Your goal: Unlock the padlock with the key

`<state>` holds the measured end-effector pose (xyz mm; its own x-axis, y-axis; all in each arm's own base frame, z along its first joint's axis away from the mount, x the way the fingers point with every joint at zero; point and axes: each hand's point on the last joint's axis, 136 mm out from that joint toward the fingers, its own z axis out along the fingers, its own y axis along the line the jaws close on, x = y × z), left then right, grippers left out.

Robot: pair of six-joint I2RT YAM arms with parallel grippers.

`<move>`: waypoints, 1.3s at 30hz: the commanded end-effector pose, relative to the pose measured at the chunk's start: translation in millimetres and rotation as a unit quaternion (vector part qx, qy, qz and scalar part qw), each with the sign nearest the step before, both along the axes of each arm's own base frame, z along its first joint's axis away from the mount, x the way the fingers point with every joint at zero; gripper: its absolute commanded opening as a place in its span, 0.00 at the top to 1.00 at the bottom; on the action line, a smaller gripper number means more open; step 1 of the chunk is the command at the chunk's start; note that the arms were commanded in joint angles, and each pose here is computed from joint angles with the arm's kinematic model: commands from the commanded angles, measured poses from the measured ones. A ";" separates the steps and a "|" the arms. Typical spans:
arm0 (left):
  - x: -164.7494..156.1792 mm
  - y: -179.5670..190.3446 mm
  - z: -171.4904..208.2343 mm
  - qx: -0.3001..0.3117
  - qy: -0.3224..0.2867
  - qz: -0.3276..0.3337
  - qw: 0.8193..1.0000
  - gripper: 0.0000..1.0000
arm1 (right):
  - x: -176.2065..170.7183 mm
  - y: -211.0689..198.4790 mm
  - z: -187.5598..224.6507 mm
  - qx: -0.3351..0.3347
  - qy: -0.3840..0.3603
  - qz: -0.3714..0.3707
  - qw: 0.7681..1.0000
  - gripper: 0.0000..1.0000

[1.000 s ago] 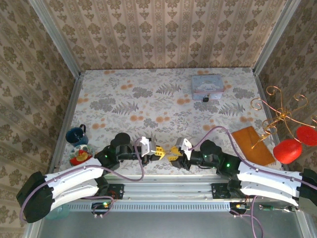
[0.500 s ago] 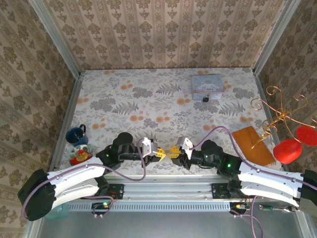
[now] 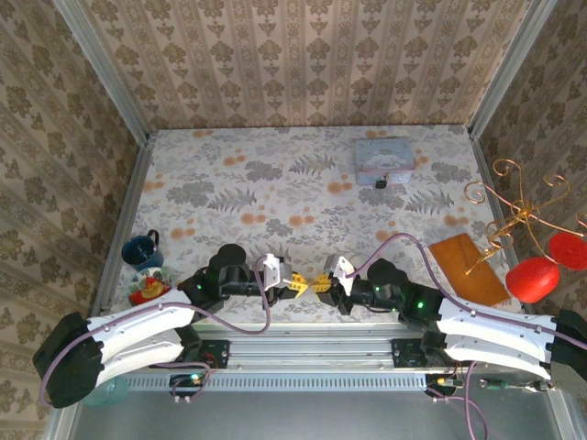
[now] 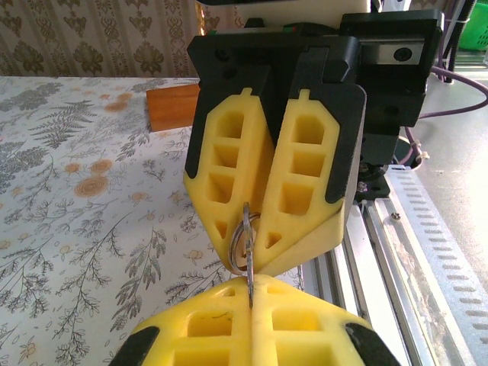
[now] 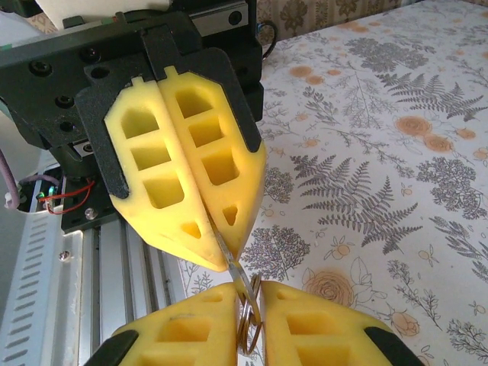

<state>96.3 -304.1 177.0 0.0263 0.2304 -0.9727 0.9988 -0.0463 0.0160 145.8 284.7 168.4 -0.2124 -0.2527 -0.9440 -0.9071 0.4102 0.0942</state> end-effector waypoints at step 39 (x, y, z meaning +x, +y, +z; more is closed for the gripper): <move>-10.0 -4.9 10.1 -0.003 -0.012 -0.040 0.999 1.00 | 2.2 -5.9 6.3 0.015 -0.011 -0.012 1.000 0.79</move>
